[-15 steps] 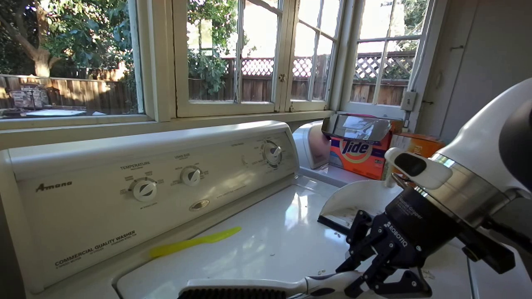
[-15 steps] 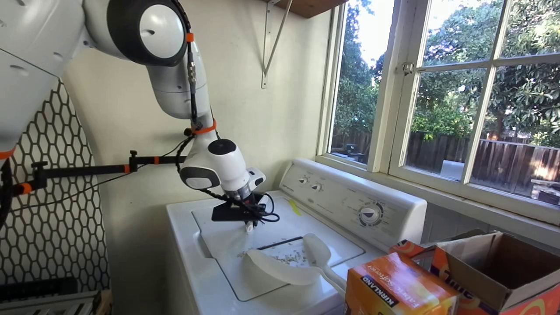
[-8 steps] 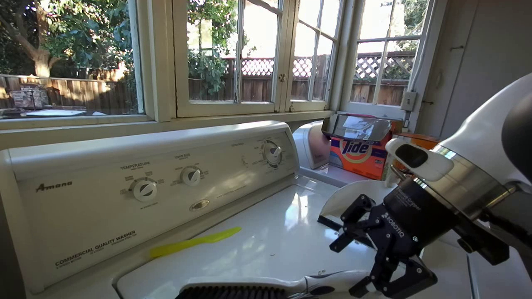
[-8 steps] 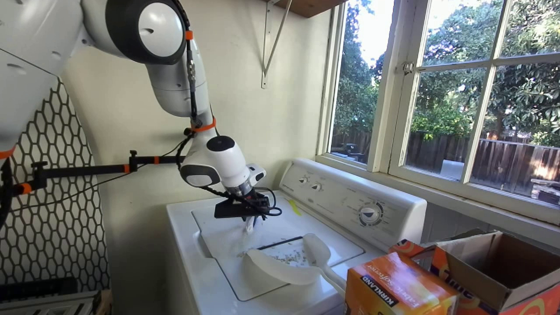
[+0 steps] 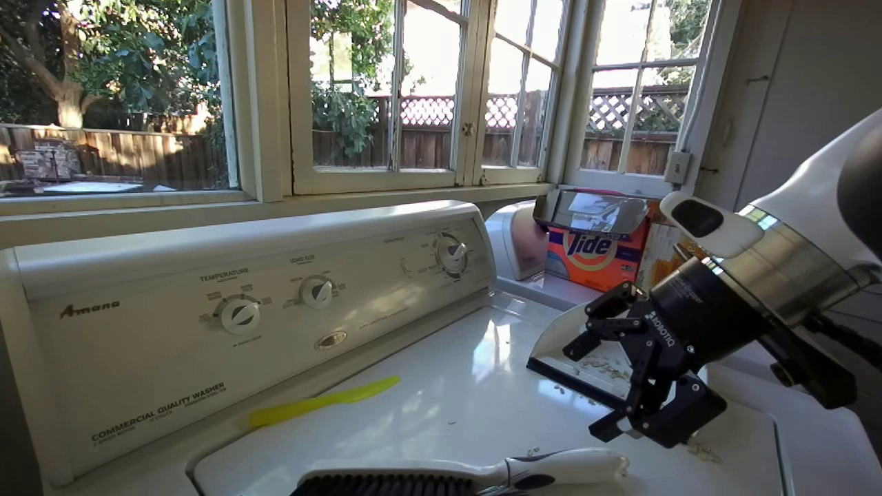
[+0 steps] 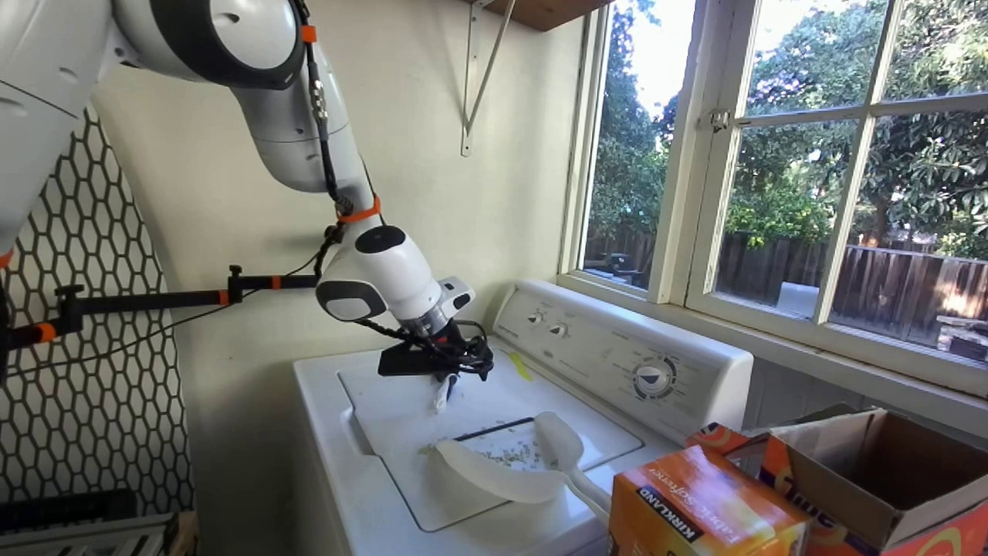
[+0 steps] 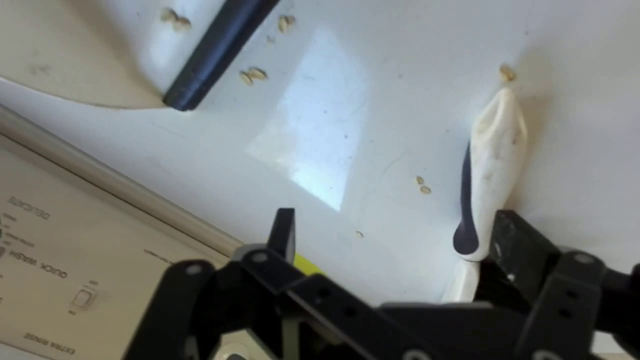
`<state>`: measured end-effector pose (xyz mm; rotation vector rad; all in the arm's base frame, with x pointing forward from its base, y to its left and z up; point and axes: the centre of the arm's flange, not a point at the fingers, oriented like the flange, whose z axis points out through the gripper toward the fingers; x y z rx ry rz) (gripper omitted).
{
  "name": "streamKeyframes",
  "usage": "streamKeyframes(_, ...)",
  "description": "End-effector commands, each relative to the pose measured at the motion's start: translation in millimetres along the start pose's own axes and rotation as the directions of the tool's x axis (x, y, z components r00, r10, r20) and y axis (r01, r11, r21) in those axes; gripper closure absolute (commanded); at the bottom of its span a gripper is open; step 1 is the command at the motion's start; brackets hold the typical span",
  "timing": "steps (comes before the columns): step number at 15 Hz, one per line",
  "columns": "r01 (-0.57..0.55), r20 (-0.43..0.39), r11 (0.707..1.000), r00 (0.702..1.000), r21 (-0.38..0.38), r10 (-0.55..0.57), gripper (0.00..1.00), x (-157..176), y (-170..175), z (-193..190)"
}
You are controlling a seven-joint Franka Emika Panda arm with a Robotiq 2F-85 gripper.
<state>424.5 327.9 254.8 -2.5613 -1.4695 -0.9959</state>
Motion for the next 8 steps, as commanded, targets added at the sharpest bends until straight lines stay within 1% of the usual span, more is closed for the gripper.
streamKeyframes(1, -0.096, 0.05, 0.995, 0.994, 0.003, 0.095, 0.0, 12, 2, -27)
streamKeyframes(3, -0.15, 0.05, 0.989, 0.988, 0.009, 0.149, 0.0, 10, 3, -37)
streamKeyframes(5, -0.181, 0.043, 0.983, 0.982, -0.016, 0.181, 0.0, 11, 2, -48)
streamKeyframes(7, -0.16, 0.014, 0.986, 0.987, -0.053, 0.161, 0.0, 13, 0, -61)
streamKeyframes(8, -0.17, 0.014, 0.985, 0.985, -0.033, 0.17, 0.0, -8, -1, -31)
